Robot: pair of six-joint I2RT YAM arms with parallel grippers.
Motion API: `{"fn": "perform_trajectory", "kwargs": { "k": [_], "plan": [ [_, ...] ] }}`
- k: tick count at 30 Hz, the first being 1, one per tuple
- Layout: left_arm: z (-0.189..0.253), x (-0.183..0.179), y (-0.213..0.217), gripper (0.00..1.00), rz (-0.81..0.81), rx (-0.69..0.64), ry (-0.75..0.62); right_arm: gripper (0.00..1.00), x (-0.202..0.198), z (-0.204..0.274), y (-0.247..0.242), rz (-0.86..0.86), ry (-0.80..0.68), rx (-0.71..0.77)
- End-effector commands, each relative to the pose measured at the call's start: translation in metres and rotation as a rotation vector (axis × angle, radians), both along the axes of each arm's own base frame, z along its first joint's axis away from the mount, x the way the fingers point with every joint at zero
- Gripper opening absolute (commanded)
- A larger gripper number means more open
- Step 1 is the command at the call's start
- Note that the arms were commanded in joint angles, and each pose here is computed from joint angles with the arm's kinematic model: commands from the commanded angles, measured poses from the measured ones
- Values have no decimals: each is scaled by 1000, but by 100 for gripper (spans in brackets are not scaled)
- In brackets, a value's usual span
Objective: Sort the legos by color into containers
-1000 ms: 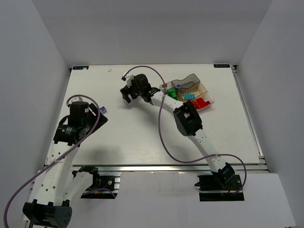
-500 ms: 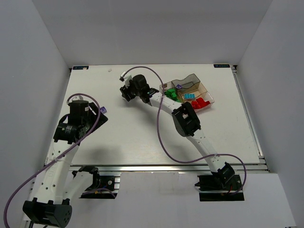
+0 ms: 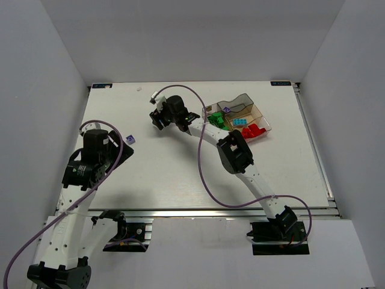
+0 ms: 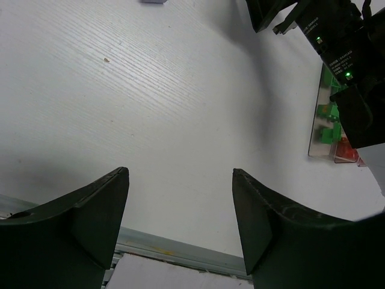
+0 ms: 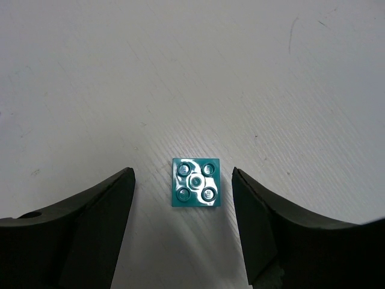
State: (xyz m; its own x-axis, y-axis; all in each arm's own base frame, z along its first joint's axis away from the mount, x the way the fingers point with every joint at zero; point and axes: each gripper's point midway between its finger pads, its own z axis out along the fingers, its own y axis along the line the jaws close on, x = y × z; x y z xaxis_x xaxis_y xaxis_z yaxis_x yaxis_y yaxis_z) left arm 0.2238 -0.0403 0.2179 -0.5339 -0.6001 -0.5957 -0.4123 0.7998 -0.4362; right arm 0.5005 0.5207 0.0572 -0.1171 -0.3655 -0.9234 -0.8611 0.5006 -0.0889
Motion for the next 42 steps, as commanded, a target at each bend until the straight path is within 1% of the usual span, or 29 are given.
{"fn": "perform_trajectory", "kwargs": {
  "k": [1, 6, 11, 18, 22, 23, 24, 25, 26, 27, 30, 31, 33, 34, 36, 38, 40, 41, 42],
  "plan": [
    [21, -2, 5, 79, 30, 1, -49, 71, 9, 26, 7, -14, -53, 48],
    [28, -4, 8, 79, 42, 11, -61, 70, 8, 23, 6, -8, -52, 35],
    [31, -5, 9, 79, 53, 3, -74, 66, 10, 23, 3, -17, -49, 31],
    [24, -6, 6, 79, 47, -12, -67, 62, 9, 23, 4, -18, -49, 28],
    [24, -6, 6, 80, 47, -12, -67, 62, 11, 24, -1, -26, -45, 20],
    [22, -6, 6, 79, 48, -11, -66, 63, 6, 16, -2, -14, -28, 8],
    [22, -6, 6, 80, 46, -14, -70, 66, 5, 18, -3, -8, -27, 20],
    [19, -6, 6, 79, 45, -15, -68, 68, 4, 32, -5, -4, -37, 39],
    [14, -4, 5, 80, 44, -15, -65, 70, -6, 16, -9, 12, -9, 20],
    [11, -3, 4, 79, 42, -17, -63, 74, -4, 42, -9, 14, -46, 60],
    [-6, 4, 3, 80, 39, -12, -34, 80, -10, 59, -15, 48, -43, 93],
    [-7, 10, 2, 80, 32, -8, -47, 81, -11, 81, -16, 56, -67, 122],
    [-20, 17, 1, 80, 18, 9, -15, 83, -15, 107, -22, 78, -84, 149],
    [-19, 25, 0, 80, 13, 9, -32, 83, -15, 116, -25, 82, -91, 156],
    [-27, 33, -2, 80, -6, 21, -18, 85, -23, 138, -32, 108, -105, 169],
    [-31, 47, -4, 80, -11, 28, -22, 87, -31, 146, -39, 137, -86, 150],
    [-41, 62, -6, 80, -18, 37, -9, 89, -38, 163, -46, 163, -73, 139],
    [-45, 67, -6, 80, -19, 42, 0, 89, -49, 151, -53, 188, -1, 89],
    [-50, 72, -7, 80, -28, 51, 10, 89, -51, 156, -58, 191, 16, 79]
  ]
}}
